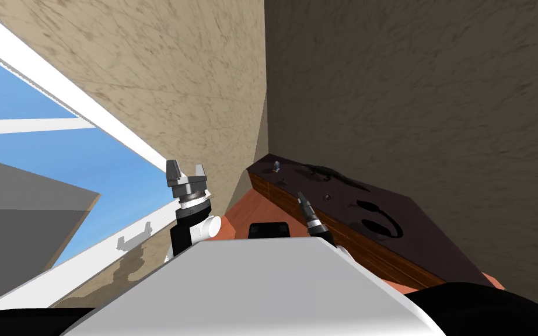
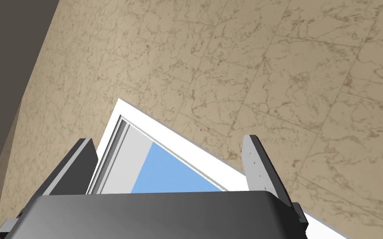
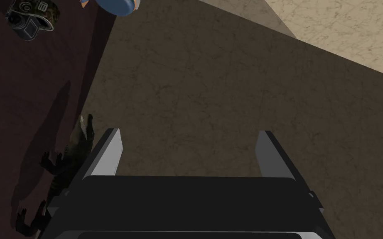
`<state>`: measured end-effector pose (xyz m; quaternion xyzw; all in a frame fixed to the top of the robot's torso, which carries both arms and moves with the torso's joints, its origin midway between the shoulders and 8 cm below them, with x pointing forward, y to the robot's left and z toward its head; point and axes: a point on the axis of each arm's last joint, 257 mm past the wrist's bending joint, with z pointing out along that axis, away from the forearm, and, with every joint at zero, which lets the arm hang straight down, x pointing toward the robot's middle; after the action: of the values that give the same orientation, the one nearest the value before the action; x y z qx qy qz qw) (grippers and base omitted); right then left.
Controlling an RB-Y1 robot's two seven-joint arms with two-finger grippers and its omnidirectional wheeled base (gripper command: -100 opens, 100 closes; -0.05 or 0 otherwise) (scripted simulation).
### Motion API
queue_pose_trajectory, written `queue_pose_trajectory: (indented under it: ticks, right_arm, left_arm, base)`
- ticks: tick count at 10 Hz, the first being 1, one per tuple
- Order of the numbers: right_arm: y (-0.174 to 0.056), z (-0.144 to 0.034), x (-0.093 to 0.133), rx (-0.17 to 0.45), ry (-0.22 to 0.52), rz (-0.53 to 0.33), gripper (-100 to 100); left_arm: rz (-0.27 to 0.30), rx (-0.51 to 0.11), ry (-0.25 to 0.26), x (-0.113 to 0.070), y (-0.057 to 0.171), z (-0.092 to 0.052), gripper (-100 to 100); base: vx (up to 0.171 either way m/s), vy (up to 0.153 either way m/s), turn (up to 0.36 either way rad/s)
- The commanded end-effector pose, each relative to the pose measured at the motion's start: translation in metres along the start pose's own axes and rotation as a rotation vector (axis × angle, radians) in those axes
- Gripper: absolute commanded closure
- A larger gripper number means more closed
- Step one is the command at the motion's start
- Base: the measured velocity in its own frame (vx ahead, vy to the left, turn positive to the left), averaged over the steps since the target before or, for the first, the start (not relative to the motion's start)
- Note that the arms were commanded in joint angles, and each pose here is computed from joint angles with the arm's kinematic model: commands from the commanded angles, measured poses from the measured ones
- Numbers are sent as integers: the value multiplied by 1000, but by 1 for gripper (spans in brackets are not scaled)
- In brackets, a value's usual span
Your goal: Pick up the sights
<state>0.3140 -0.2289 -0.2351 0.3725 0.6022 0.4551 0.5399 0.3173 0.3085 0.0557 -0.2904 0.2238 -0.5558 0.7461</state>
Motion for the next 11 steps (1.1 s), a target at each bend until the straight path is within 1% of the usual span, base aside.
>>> queue_pose_trajectory:
  ticks: [1, 2, 4, 5, 6, 8, 9, 10, 11]
  right_arm:
    - [-30, -14, 11, 90, 43, -38, -100]
    - [-30, -14, 11, 90, 43, -38, -100]
    - [-81, -51, 31, 245, 125, -111, -100]
    - [-81, -51, 31, 246, 125, -111, -100]
    - [-106, -73, 40, 324, 170, -152, -100]
    - [-153, -125, 53, 478, 265, -239, -100]
    - [-153, -125, 53, 478, 265, -239, -100]
    - [-175, -153, 58, 552, 316, -286, -100]
    - [-194, -182, 61, 622, 368, -334, -100]
  left_arm:
    - [0, 0, 0, 0, 0, 0, 0]
    - [0, 0, 0, 0, 0, 0, 0]
    - [0, 0, 0, 0, 0, 0, 0]
    - [0, 0, 0, 0, 0, 0, 0]
    - [0, 0, 0, 0, 0, 0, 0]
    - [0, 0, 0, 0, 0, 0, 0]
    - [0, 0, 0, 0, 0, 0, 0]
    - [0, 0, 0, 0, 0, 0, 0]
    - [0, 0, 0, 0, 0, 0, 0]
  base:
    - [-10, 115, 208]
    - [-1, 82, 88]
    - [16, 141, 256]
    - [20, 113, 97]
    - [53, 101, 224]
    - [87, 141, 351]
    - [61, 137, 117]
    - [67, 130, 188]
    - [96, 105, 389]
